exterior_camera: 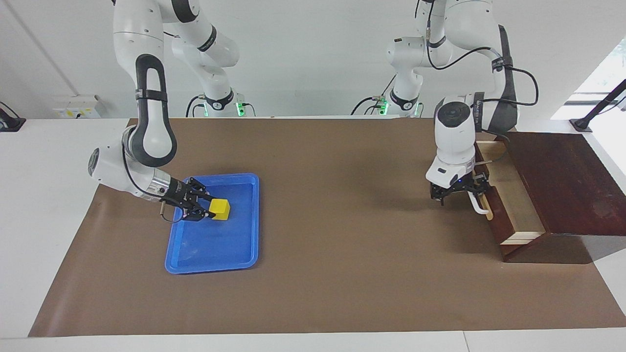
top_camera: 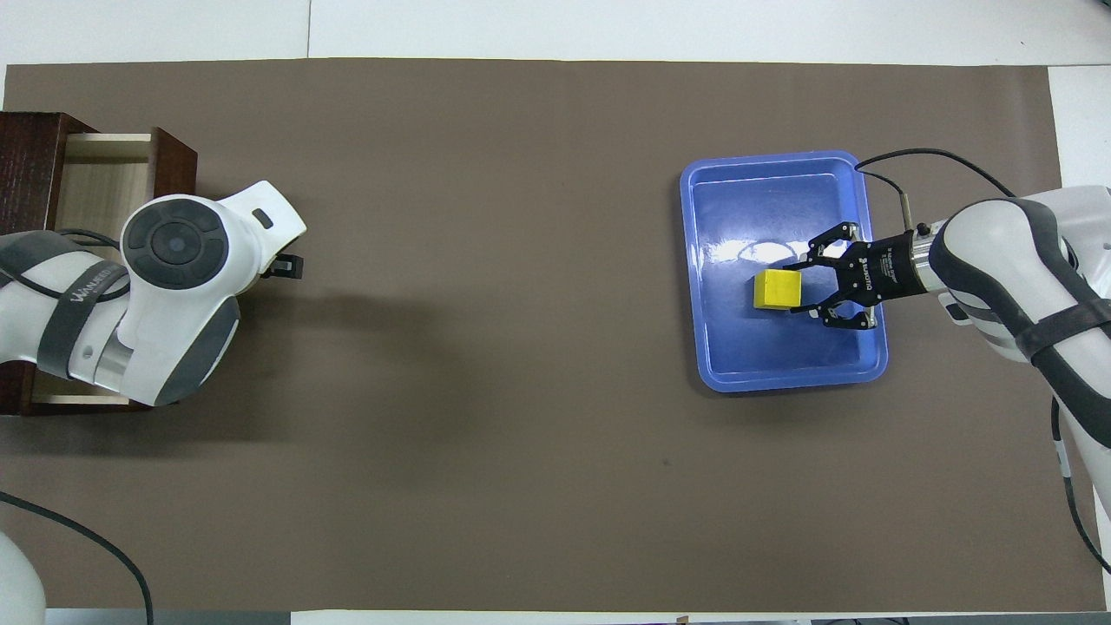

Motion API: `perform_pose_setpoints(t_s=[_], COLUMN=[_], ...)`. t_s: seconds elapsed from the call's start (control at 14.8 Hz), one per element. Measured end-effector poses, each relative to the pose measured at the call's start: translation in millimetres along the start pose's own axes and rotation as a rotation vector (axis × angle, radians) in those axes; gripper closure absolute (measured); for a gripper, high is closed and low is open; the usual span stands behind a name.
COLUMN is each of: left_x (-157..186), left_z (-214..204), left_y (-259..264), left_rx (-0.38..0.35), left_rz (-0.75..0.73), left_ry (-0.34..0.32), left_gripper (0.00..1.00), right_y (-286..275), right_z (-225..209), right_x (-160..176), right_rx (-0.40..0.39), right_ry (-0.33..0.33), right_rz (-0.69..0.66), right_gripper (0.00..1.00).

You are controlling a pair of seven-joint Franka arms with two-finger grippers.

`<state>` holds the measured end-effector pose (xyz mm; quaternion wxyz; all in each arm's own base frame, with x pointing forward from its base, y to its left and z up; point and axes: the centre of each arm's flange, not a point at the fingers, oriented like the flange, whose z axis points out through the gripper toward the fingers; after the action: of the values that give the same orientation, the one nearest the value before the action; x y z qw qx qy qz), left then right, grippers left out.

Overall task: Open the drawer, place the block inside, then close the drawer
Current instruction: 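Grasp the yellow cube with the right gripper while the left gripper pulls the drawer open, then lift the cube with the right gripper toward the approaching left gripper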

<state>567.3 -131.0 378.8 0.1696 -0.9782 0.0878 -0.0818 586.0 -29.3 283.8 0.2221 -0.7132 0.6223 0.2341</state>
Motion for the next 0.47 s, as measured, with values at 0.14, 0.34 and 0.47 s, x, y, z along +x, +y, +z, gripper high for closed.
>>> perform_pose_setpoints(t_s=[0.14,0.34,0.47], left_x=[-1,1,2], left_z=[-7,-9,-12], left_y=[16,16,15], left_rx=[-0.012,-0.023,-0.025], left_rz=[-0.005,-0.029,-0.039], left_ry=[-0.007,-0.013,-0.019], left_gripper=[0.00,0.00,0.00], right_y=[-6,-23,-34], right_z=[-4,-26,-43], right_x=[-7,-26,-43], right_rx=[0.007,0.010,0.007], right_ry=[0.002,-0.022,-0.042], right_rz=[-0.017,-0.063,-0.084], right_gripper=[0.43,0.43,0.43])
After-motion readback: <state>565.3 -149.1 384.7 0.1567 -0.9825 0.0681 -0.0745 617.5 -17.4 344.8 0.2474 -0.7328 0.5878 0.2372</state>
